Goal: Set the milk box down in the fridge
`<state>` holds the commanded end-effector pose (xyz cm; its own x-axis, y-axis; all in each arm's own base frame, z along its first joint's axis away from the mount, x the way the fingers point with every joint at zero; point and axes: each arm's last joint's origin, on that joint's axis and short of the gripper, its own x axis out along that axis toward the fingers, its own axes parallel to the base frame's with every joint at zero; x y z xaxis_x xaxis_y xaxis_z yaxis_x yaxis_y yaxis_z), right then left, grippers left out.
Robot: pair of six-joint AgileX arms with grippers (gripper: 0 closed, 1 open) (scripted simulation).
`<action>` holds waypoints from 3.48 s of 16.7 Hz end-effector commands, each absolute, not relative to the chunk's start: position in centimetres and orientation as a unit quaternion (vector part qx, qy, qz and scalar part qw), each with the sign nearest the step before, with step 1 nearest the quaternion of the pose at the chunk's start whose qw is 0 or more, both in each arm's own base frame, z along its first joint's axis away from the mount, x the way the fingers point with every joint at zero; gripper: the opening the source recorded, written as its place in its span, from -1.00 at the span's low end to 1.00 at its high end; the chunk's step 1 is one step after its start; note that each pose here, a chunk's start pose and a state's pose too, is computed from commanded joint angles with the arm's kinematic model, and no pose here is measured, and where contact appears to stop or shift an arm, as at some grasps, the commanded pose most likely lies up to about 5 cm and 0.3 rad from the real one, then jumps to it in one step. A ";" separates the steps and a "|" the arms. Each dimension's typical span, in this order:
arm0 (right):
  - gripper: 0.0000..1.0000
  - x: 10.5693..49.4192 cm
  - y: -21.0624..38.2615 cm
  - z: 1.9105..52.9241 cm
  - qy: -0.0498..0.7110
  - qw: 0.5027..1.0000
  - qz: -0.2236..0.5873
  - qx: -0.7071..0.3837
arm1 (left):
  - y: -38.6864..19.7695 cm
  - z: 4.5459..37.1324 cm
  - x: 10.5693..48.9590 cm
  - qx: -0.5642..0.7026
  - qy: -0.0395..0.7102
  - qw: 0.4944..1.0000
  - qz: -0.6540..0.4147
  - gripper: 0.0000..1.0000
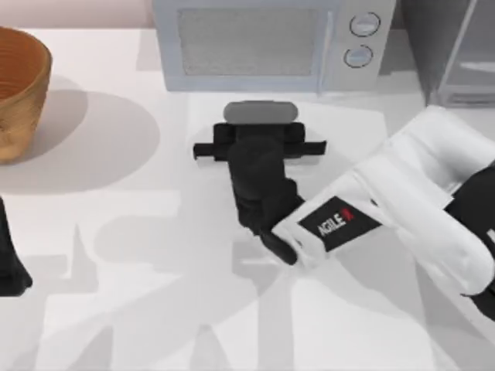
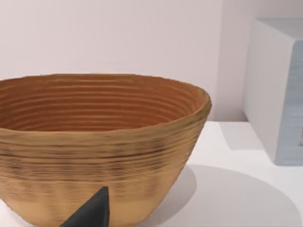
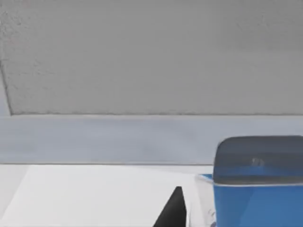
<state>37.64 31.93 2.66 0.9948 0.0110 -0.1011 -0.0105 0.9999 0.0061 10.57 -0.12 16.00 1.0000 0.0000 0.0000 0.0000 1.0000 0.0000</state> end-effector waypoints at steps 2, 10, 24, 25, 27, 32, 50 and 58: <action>-1.00 37.4 32.5 4.9 0.051 0.999 0.012 0.006 | -0.1 16.0 10.6 0.000 0.000 1.000 0.000 1.00; -1.00 37.7 31.9 15.3 0.049 0.999 0.003 0.004 | -0.1 16.0 10.6 0.000 0.000 1.000 0.000 1.00; -1.00 36.8 22.7 20.4 0.076 0.995 -0.059 -0.017 | -0.1 16.0 10.6 0.000 0.000 1.000 0.000 1.00; -1.00 36.0 20.4 21.3 0.080 0.994 -0.073 -0.020 | -0.1 16.0 10.6 0.000 0.000 1.000 0.000 1.00; -1.00 33.4 16.0 23.5 0.075 0.992 -0.099 -0.018 | -0.1 16.0 10.6 0.000 0.000 1.000 0.000 1.00; -1.00 24.6 6.9 29.8 -0.013 0.992 -0.126 0.024 | -0.1 16.0 10.6 0.000 0.000 1.000 0.000 1.00; -1.00 10.6 -0.1 16.0 0.000 1.000 0.000 0.000 | -0.1 16.0 10.6 0.000 0.000 1.000 0.000 1.00; -1.00 11.0 -0.2 17.8 -0.011 1.000 0.004 0.001 | -0.1 16.0 10.6 0.000 0.000 1.000 0.000 1.00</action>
<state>10.98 -0.16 17.83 0.9997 0.0075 0.0217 -0.0076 1.0000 0.0022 10.57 -0.12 16.00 1.0000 0.0000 0.0000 0.0000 1.0000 0.0000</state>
